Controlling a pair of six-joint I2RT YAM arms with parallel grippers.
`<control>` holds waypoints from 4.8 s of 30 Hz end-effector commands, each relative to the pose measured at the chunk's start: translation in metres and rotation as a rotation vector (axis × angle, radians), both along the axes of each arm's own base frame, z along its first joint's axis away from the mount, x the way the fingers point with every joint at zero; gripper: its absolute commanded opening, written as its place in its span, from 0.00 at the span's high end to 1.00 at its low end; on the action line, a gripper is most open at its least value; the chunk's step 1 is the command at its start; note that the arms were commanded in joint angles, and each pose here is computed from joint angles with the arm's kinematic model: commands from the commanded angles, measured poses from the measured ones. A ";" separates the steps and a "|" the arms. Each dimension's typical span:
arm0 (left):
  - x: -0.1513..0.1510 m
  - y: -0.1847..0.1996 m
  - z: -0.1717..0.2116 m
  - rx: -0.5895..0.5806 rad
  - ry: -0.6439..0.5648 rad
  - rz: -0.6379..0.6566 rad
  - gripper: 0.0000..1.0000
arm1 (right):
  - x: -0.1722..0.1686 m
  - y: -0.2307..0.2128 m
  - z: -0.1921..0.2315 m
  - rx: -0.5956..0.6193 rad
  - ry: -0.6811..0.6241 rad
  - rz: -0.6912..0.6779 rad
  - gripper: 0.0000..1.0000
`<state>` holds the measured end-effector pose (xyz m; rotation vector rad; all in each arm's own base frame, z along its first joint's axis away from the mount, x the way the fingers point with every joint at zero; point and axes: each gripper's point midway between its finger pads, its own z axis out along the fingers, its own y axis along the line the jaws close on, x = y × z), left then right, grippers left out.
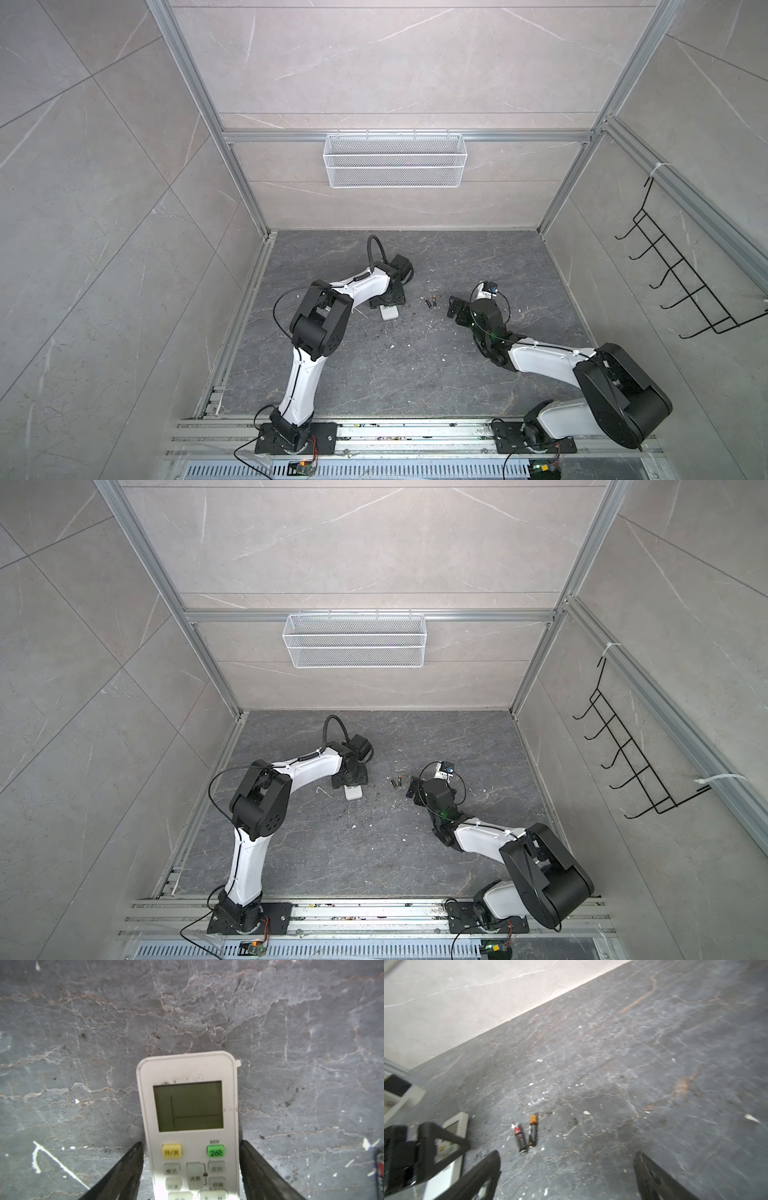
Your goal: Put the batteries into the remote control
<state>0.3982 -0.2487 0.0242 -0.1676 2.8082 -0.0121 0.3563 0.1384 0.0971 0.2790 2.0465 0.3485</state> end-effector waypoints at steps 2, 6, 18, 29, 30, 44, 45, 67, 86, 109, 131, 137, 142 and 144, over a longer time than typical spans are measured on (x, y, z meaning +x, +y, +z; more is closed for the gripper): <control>0.015 -0.006 0.005 -0.067 -0.027 0.036 0.16 | 0.001 0.016 0.011 -0.012 -0.004 0.091 0.01; 0.023 0.000 0.005 -0.099 -0.029 0.081 0.11 | -0.004 0.010 0.013 -0.015 0.063 0.059 0.01; 0.025 0.002 -0.007 -0.107 -0.005 0.108 0.34 | -0.007 0.039 0.014 0.015 0.077 0.223 0.01; 0.027 -0.028 0.039 -0.332 -0.105 0.024 0.64 | -0.012 0.092 0.014 0.181 0.141 0.489 0.01; 0.028 -0.038 0.049 -0.398 -0.130 -0.012 0.65 | -0.012 0.096 0.017 0.237 0.151 0.521 0.01; 0.021 -0.076 0.139 -1.028 -0.313 -0.195 0.65 | -0.012 0.102 0.050 0.575 0.152 0.712 0.03; 0.018 -0.073 0.143 -1.072 -0.323 -0.201 0.65 | -0.014 0.103 0.054 0.578 0.152 0.721 0.03; 0.000 -0.049 0.210 -1.567 -0.325 -0.177 0.69 | -0.004 0.168 0.101 0.914 0.228 0.692 0.06; -0.012 -0.050 0.201 -1.582 -0.277 -0.193 0.70 | 0.009 0.189 0.133 0.979 0.177 0.764 0.27; 0.005 -0.017 0.156 -1.483 -0.240 -0.001 0.15 | 0.007 0.176 0.082 0.570 0.275 0.666 0.48; -0.016 0.008 0.144 -1.044 -0.164 0.071 0.33 | -0.005 0.200 0.047 -0.075 0.295 0.636 0.48; -0.015 -0.005 0.138 -1.059 -0.143 0.061 0.38 | -0.009 0.209 0.054 -0.057 0.286 0.657 0.48; -0.016 -0.011 0.133 -1.086 -0.133 0.062 0.52 | -0.012 0.218 0.055 -0.061 0.287 0.674 0.48; -0.016 -0.012 0.132 -1.095 -0.131 0.065 0.55 | -0.013 0.222 0.054 -0.068 0.290 0.683 0.48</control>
